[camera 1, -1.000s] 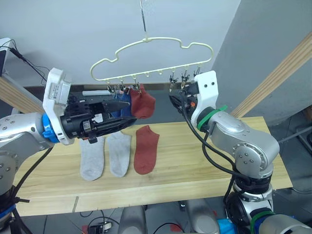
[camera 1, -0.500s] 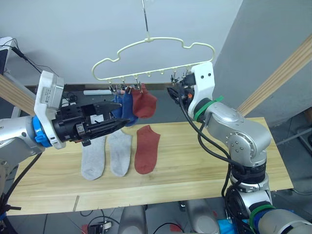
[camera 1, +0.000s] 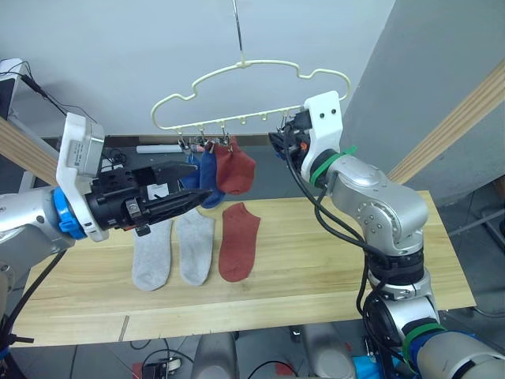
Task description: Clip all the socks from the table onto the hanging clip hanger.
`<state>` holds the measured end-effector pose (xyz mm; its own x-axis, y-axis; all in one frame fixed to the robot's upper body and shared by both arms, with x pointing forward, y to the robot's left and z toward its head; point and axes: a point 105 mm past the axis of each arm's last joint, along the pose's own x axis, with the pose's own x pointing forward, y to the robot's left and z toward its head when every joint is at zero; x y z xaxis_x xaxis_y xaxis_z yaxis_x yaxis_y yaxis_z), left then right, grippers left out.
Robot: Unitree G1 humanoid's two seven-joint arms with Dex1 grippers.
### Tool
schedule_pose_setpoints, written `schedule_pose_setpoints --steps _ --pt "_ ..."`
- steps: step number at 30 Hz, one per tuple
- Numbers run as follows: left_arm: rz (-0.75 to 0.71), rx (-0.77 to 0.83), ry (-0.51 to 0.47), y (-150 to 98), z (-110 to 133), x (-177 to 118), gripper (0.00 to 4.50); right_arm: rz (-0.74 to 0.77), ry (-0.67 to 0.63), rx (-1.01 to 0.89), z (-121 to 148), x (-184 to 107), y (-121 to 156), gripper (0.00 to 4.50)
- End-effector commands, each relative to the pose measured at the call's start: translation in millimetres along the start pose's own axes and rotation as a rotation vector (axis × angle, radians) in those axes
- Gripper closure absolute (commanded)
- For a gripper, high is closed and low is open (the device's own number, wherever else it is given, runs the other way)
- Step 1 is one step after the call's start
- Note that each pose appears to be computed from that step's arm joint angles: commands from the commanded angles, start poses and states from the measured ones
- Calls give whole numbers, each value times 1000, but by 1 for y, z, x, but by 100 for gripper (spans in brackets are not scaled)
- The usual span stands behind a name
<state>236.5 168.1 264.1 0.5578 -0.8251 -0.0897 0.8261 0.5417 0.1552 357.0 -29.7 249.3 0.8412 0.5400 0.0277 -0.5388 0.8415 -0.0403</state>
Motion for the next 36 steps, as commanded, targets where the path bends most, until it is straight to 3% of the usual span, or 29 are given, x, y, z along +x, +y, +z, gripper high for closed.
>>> schedule_pose_setpoints --steps 1,34,36 --pt "-5 45 -14 -6 10 -1 171 7 -73 -28 19 1 3 276" --pt "6 33 -15 -7 5 -5 171 11 -107 -33 31 16 7 276" --pt "7 33 -15 -7 5 -5 171 6 -98 -37 29 16 6 312"
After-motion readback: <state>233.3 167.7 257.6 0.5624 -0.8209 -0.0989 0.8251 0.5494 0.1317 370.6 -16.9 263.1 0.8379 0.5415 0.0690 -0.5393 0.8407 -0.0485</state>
